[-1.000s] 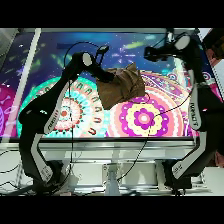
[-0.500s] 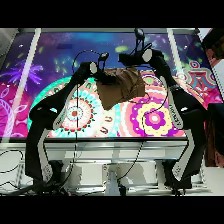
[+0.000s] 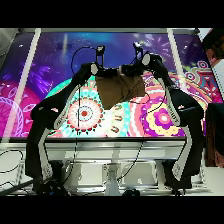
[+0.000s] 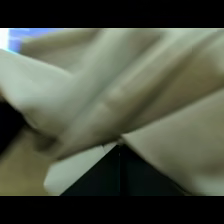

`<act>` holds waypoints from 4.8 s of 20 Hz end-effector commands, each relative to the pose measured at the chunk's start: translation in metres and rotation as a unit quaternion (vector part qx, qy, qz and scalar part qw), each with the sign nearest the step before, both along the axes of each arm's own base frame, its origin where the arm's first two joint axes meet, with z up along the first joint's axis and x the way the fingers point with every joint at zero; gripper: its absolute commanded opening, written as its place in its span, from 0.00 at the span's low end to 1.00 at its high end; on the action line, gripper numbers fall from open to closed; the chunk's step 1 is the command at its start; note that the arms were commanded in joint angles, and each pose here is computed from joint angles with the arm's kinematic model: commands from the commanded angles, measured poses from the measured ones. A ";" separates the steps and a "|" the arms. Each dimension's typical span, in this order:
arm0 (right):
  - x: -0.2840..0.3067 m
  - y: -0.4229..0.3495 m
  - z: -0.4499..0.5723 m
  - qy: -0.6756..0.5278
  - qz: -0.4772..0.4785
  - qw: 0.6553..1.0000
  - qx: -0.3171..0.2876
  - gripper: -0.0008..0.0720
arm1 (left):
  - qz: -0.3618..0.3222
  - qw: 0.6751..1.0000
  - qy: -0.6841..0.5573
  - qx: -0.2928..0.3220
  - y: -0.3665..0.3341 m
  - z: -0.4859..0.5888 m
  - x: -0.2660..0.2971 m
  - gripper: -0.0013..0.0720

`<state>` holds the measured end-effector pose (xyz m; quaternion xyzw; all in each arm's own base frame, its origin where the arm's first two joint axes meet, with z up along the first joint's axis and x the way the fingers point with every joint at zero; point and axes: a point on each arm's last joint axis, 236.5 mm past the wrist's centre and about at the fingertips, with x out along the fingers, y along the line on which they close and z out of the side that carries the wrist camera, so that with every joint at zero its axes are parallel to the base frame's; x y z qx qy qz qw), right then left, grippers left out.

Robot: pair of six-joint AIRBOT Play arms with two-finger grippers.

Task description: Fold the clothes and pants, and hang the long-sleeved shirts on hangers.

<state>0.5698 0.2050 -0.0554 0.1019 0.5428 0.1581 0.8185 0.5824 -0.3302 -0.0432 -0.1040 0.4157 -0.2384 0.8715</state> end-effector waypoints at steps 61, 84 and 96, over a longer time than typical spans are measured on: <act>-0.037 0.039 -0.039 0.143 0.035 0.963 0.225 0.06 | -0.123 0.987 -0.085 0.057 0.012 0.149 -0.054 0.04; -0.157 -0.484 0.250 -0.084 -0.394 0.912 -0.072 0.06 | -0.062 0.947 -0.272 0.161 0.138 0.378 -0.143 0.04; -0.481 -0.571 0.174 0.267 -0.636 0.718 -0.089 0.06 | -0.052 0.940 -0.288 0.173 0.157 0.405 -0.173 0.03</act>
